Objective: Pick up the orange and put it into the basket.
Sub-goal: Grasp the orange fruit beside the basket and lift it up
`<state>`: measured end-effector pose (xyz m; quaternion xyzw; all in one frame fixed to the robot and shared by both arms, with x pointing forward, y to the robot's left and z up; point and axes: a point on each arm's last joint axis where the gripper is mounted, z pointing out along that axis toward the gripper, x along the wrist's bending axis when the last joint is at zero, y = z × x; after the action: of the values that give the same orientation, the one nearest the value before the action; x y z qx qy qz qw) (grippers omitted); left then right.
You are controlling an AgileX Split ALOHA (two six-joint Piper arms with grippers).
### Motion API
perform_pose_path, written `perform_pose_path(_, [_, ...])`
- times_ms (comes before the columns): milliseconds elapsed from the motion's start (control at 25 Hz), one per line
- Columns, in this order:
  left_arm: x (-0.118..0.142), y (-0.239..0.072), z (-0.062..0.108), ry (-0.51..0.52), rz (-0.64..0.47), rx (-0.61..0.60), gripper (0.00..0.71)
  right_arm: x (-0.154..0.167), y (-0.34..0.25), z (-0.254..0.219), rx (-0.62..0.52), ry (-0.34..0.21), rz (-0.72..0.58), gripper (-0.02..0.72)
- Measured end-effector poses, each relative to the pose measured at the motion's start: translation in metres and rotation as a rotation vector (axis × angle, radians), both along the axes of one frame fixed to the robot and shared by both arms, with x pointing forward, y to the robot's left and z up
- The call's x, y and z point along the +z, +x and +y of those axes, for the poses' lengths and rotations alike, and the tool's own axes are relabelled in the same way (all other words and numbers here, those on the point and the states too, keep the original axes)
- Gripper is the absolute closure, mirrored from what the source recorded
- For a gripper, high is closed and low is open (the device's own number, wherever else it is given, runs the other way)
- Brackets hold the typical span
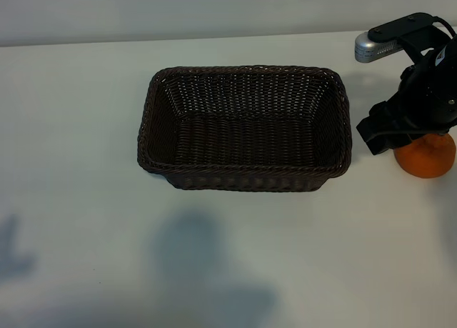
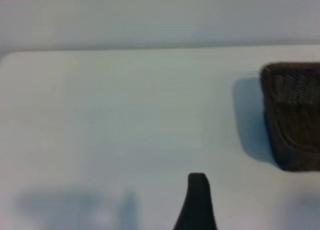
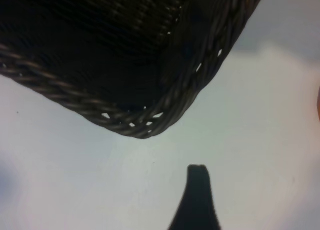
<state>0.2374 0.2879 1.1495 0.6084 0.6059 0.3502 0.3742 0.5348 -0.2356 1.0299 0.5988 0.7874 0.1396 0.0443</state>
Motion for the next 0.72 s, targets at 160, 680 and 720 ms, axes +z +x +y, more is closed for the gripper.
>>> perform_pose_path(160, [-0.026, -0.013, -0.001, -0.022, 0.019, 0.012, 0.114, 0.0, 0.0, 0.0, 0.0, 0.0, 0.0, 0.141])
perform_pose_path(680, [-0.099, -0.01, 0.006, 0.016, 0.194, -0.012, 0.114, 0.0, 0.0, 0.0, 0.0, 0.0, 0.0, 0.141])
perform_pose_path(720, [-0.102, -0.01, 0.006, 0.016, 0.195, -0.013, 0.114, 0.0, 0.0, 0.0, 0.0, 0.0, 0.0, 0.141])
